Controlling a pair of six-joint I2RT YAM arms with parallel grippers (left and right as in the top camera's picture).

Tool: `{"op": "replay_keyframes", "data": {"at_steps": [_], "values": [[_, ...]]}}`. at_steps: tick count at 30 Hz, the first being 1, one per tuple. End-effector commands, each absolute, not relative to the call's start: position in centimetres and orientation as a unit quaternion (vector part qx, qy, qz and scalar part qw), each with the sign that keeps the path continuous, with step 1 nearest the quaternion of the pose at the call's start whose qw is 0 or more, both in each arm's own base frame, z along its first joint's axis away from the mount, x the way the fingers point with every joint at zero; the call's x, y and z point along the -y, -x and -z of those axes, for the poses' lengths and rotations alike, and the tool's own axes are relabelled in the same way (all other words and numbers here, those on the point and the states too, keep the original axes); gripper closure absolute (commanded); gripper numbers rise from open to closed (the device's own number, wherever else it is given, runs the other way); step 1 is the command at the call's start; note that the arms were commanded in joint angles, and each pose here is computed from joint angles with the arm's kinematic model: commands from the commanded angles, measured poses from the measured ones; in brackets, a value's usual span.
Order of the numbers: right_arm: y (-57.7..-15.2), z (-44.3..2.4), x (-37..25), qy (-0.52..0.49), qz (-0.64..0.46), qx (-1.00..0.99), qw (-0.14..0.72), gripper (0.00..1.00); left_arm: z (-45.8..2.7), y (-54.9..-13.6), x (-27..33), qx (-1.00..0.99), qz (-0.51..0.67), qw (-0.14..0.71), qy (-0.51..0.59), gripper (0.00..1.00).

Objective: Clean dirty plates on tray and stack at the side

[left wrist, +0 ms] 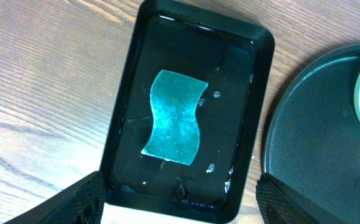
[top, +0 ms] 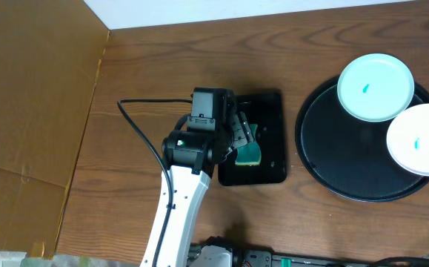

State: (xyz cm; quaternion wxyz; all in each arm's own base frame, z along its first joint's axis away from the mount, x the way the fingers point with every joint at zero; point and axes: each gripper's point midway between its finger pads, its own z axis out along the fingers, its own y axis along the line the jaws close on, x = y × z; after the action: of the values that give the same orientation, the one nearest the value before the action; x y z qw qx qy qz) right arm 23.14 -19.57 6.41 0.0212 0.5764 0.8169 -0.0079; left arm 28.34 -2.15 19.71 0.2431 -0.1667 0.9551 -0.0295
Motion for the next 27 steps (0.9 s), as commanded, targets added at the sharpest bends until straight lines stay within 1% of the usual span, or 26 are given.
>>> {"op": "replay_keyframes", "data": {"at_steps": [1,2,4,7,10,13,14,15,16,20,22,24,27], "values": [[-24.3,-6.9,19.4,-0.533,-0.018,-0.845,0.041,0.72,-20.4,-28.6,2.0,-0.953,0.028,0.253,0.164,0.22],[-25.0,-7.2,19.0,-0.519,-0.035,-0.853,0.049,0.69,-20.4,-28.6,2.0,-0.953,0.028,0.253,0.164,0.22],[-26.5,-8.5,18.0,-0.487,-0.067,-0.868,0.073,0.67,-20.4,-28.6,2.0,-0.953,0.028,0.253,0.164,0.22],[-29.4,-11.9,15.9,-0.423,-0.121,-0.888,0.133,0.64,-20.4,-28.6,2.0,-0.953,0.028,0.253,0.164,0.22],[-31.9,-16.2,11.9,-0.327,-0.178,-0.907,0.199,0.61,-20.4,-28.6,2.0,-0.953,0.028,0.253,0.164,0.21],[-32.6,-18.6,8.4,-0.242,-0.178,-0.925,0.232,0.57,-20.5,-28.6,2.0,-0.953,0.028,0.253,0.164,0.22],[-32.5,-18.8,7.7,-0.227,-0.162,-0.932,0.233,0.53,-20.5,-28.6,2.0,-0.953,0.028,0.253,0.165,0.22],[-32.4,-18.7,7.2,-0.216,-0.143,-0.938,0.229,0.47,-20.4,-28.6,2.0,-0.953,0.028,0.253,0.164,0.21],[-32.3,-18.2,6.7,-0.203,-0.119,-0.946,0.221,0.44,-20.4,-28.6,2.0,-0.953,0.028,0.253,0.165,0.21],[-32.0,-15.2,5.7,-0.176,-0.049,-0.966,0.185,0.35,-20.4,-28.6,2.0,-0.953,0.028,0.253,0.165,0.22],[-32.1,-13.1,5.2,-0.163,-0.028,-0.972,0.168,0.35,-20.5,-28.6,2.0,-0.953,0.028,0.253,0.164,0.22],[-32.3,-11.1,5.6,-0.173,-0.007,-0.973,0.152,0.36,-20.5,-28.6,2.0,-0.953,0.028,0.253,0.164,0.22],[-32.7,-8.6,5.3,-0.176,-0.015,-0.976,0.13,0.38,-20.4,-28.6,2.0,-0.953,0.028,0.253,0.164,0.22]]}}
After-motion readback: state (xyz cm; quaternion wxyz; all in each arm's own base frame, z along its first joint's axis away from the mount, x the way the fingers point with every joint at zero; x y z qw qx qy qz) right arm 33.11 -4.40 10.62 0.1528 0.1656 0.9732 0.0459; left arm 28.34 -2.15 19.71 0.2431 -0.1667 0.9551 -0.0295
